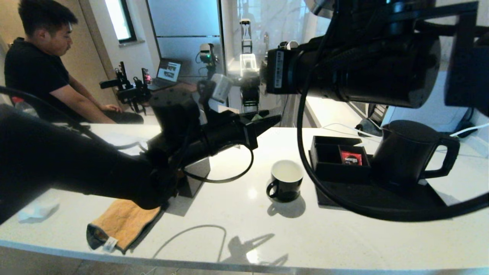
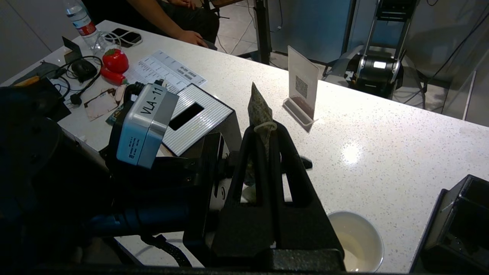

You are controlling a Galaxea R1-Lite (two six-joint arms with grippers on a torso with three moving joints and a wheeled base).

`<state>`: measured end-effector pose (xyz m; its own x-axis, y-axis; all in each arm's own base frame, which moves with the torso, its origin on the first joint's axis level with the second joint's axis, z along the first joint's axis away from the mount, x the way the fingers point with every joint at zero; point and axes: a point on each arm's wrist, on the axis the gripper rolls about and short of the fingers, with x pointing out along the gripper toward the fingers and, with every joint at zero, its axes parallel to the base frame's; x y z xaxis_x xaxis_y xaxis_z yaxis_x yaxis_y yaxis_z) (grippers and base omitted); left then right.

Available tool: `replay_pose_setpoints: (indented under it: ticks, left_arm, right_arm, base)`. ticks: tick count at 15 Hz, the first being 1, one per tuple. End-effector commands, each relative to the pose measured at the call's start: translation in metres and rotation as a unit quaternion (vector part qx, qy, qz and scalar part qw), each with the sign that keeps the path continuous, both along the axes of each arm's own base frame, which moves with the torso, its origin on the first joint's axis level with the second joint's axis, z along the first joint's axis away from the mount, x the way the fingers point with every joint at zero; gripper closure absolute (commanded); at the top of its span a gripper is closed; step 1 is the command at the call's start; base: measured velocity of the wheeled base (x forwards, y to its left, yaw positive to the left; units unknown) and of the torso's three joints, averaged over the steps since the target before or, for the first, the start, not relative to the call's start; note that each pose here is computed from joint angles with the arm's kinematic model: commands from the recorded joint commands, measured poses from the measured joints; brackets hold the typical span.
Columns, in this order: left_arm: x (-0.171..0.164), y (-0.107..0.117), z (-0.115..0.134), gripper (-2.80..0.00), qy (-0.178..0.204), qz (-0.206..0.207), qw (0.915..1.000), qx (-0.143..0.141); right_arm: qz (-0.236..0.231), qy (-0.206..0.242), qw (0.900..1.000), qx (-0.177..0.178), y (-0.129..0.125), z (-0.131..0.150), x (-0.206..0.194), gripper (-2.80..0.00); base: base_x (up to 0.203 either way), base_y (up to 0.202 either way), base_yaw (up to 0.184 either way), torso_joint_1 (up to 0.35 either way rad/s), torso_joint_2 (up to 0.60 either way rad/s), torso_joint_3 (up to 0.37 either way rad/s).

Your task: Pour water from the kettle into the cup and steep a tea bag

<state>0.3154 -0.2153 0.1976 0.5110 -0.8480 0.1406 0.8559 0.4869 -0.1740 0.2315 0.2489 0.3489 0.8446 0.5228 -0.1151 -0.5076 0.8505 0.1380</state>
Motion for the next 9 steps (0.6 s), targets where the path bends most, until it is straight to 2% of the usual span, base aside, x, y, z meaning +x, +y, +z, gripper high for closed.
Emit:
replay_pose_setpoints:
  ticks: [1, 9]
  left_arm:
    - [-0.0008, 0.0007, 0.0025, 0.00, -0.004, -0.001, 1.0000, -0.003]
    - [-0.0017, 0.0017, 0.0045, 0.00, -0.006, 0.000, 1.0000, -0.005]
  right_arm:
    - [0.000, 0.001, 1.000, -0.001, 0.0000, -0.0004, -0.0002, 0.00]
    - [-0.001, 0.010, 1.000, -0.011, -0.0004, -0.0077, -0.0005, 0.00]
  base:
    - [0.000, 0.000, 0.000, 0.000, 0.00, 0.000]
    - [0.000, 0.000, 0.000, 0.000, 0.00, 0.000]
